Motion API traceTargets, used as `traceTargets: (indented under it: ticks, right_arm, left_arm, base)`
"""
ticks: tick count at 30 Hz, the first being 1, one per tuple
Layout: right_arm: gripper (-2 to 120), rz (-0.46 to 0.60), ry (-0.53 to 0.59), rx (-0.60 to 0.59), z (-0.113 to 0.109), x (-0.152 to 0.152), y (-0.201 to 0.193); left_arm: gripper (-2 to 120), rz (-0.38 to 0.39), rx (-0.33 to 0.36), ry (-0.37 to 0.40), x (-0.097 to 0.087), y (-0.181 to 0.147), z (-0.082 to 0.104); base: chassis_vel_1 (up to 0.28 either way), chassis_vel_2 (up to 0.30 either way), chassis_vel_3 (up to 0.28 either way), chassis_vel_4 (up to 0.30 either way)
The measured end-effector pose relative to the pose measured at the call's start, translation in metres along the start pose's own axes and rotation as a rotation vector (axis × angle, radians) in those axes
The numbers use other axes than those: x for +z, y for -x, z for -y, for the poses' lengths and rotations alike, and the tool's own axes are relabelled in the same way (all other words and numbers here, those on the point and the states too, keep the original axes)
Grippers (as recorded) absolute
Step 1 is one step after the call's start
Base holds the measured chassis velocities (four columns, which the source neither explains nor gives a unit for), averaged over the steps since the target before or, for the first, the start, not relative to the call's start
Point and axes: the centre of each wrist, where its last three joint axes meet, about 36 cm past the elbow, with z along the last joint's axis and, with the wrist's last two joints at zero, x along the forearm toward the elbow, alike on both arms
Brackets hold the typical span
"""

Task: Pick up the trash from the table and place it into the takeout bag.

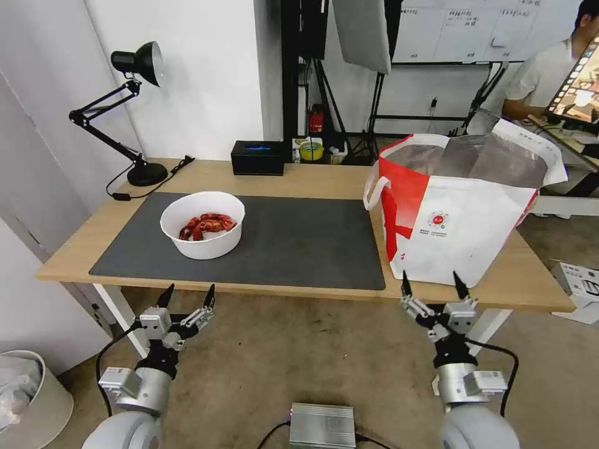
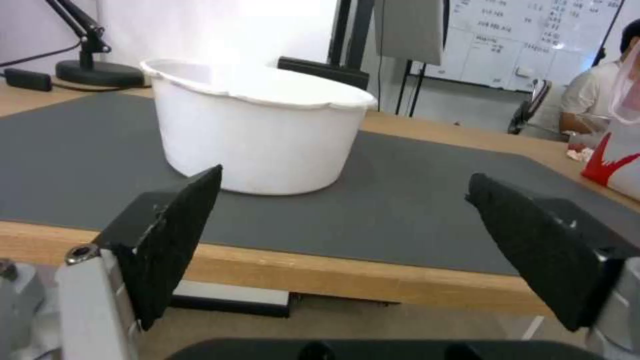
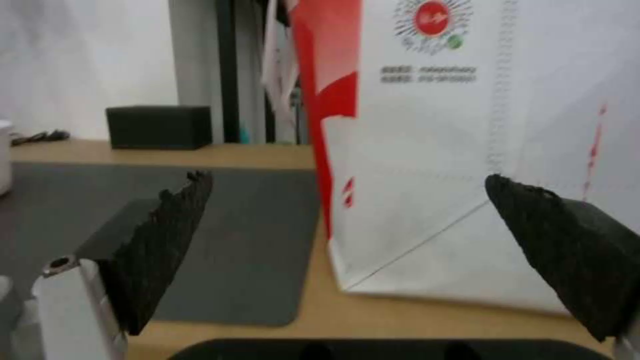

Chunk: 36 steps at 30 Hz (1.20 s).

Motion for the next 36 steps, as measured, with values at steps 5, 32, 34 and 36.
traceTargets:
  ticks: [5, 32, 34, 36]
  right_arm:
    - [100, -0.037, -0.016, -0.016, -0.015, -0.010, -0.017]
    - [100, -0.063, -0.027, -0.031, -0.023, -0.003, -0.023]
    - [100, -0.063, -0.028, -0.030, -0.023, -0.003, -0.023]
    - [100, -0.063, -0.028, -0.030, -0.023, -0.003, -0.023]
  left_arm:
    - [100, 0.007, 0.002, -0.002, -0.003, 0.000, 0.000]
    - [100, 0.008, 0.004, -0.002, -0.007, -0.003, -0.002]
    - [100, 0.007, 0.006, -0.001, -0.007, -0.003, -0.001]
    - [100, 0.007, 0.008, 0.000, -0.007, -0.002, -0.001]
  base:
    - [0.000, 0.000, 0.000, 0.000]
    - [0.000, 0.000, 0.000, 0.000]
    - [0.000, 0.000, 0.000, 0.000]
    - [0.000, 0.000, 0.000, 0.000]
